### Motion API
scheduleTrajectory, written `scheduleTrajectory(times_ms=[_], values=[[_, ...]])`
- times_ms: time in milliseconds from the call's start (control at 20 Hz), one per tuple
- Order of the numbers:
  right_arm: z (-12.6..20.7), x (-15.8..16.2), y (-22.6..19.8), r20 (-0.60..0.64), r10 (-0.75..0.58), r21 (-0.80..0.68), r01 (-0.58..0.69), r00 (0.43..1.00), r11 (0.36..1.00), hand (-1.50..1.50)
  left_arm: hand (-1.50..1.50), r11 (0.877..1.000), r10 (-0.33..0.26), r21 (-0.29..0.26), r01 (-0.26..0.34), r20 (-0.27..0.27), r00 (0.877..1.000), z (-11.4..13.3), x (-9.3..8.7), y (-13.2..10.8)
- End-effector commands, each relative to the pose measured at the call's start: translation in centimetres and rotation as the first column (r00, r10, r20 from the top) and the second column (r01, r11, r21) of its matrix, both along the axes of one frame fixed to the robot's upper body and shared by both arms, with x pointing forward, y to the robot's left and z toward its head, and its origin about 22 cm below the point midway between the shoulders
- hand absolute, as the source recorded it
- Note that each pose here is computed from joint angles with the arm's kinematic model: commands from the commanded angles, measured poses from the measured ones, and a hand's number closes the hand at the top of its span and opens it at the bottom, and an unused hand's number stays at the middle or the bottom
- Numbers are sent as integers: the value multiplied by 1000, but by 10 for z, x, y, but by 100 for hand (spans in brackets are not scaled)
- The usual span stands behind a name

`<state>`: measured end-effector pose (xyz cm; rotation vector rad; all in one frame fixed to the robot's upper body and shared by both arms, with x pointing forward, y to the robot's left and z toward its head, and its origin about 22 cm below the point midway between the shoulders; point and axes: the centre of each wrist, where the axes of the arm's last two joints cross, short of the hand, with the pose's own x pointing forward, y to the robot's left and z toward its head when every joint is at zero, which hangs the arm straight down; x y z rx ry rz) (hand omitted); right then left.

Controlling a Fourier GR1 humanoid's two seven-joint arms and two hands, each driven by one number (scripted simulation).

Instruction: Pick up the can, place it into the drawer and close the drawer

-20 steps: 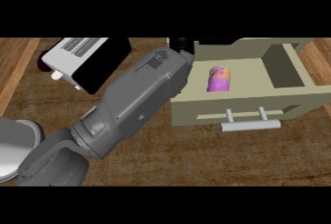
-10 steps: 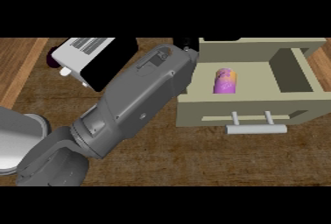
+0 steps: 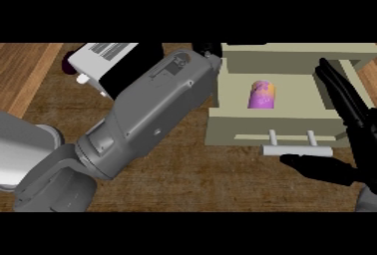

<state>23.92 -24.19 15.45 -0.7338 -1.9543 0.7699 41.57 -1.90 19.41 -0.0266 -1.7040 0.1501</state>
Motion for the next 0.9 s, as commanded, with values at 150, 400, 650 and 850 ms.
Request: scheduleTrajectory(times_ms=[150,400,650,850], values=[[-28,61,12,-24,-6,-204,1,1000,979,-150,-150,999,33,12,-33,-8,999,-4,5,25],[-44,91,48,-37,-25,-367,10,999,930,-150,-150,999,23,25,-23,-9,1000,8,5,38],[-78,119,60,-24,-79,-388,63,997,919,-150,-150,997,61,43,-61,-9,998,19,12,60],[-96,142,49,-46,-120,-419,89,992,903,-150,-150,999,46,19,-46,15,999,13,12,83]])
